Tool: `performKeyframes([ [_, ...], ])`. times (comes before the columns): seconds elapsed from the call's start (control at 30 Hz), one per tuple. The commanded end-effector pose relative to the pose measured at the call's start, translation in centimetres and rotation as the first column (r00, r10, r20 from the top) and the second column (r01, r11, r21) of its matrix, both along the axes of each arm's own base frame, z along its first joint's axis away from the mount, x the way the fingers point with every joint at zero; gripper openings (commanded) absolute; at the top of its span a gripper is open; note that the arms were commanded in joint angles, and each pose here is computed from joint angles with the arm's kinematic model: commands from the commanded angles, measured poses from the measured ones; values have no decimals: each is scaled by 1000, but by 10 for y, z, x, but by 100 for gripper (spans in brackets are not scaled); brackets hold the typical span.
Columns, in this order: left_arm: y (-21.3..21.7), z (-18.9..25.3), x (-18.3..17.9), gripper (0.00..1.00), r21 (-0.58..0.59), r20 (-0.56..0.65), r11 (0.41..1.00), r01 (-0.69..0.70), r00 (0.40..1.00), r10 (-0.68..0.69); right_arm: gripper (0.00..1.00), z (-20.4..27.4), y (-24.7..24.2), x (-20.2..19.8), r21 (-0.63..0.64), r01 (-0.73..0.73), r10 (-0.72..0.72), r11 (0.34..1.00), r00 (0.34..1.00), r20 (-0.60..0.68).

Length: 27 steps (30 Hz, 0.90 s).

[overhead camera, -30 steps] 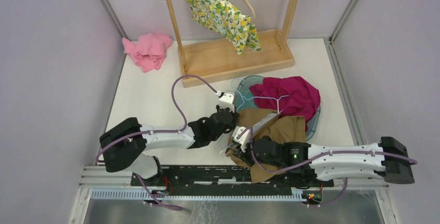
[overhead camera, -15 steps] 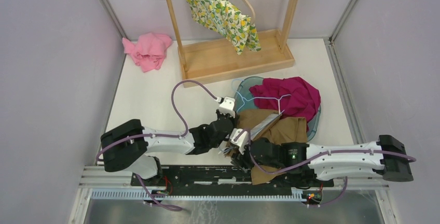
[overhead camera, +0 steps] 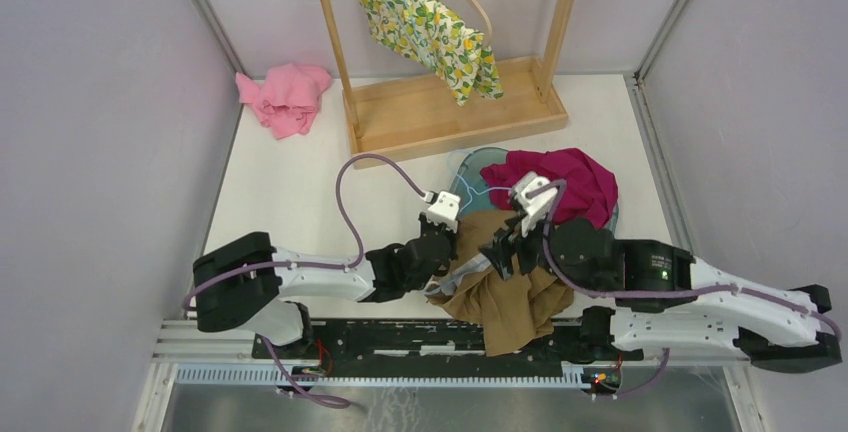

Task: Place the skirt on the hanger
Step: Hang the skirt on the hanger.

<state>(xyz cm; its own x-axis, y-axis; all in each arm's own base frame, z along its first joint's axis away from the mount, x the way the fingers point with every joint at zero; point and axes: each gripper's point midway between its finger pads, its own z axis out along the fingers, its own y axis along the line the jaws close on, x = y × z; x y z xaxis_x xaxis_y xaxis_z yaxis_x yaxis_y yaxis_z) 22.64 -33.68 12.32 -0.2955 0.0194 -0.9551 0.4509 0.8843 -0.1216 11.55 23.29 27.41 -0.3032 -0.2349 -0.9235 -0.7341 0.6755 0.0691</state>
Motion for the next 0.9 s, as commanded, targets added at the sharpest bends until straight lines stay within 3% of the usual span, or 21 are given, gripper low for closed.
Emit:
performKeyframes([
  [0.0,-12,34,-3,3,23,109,1000,15,994,-17,71,-3,-34,36,-121,221,-230,968,971,-70],
  [0.23,-11,48,-14,3,73,200,996,-53,979,38,68,-57,-33,52,-275,180,-268,944,906,-329],
  [0.57,-12,54,-29,3,139,310,982,-130,947,81,63,-65,-8,63,-93,145,-172,985,804,-569],
  [0.87,-11,53,-33,3,133,331,983,-129,940,78,62,-66,10,76,3,240,-188,971,768,-613],
])
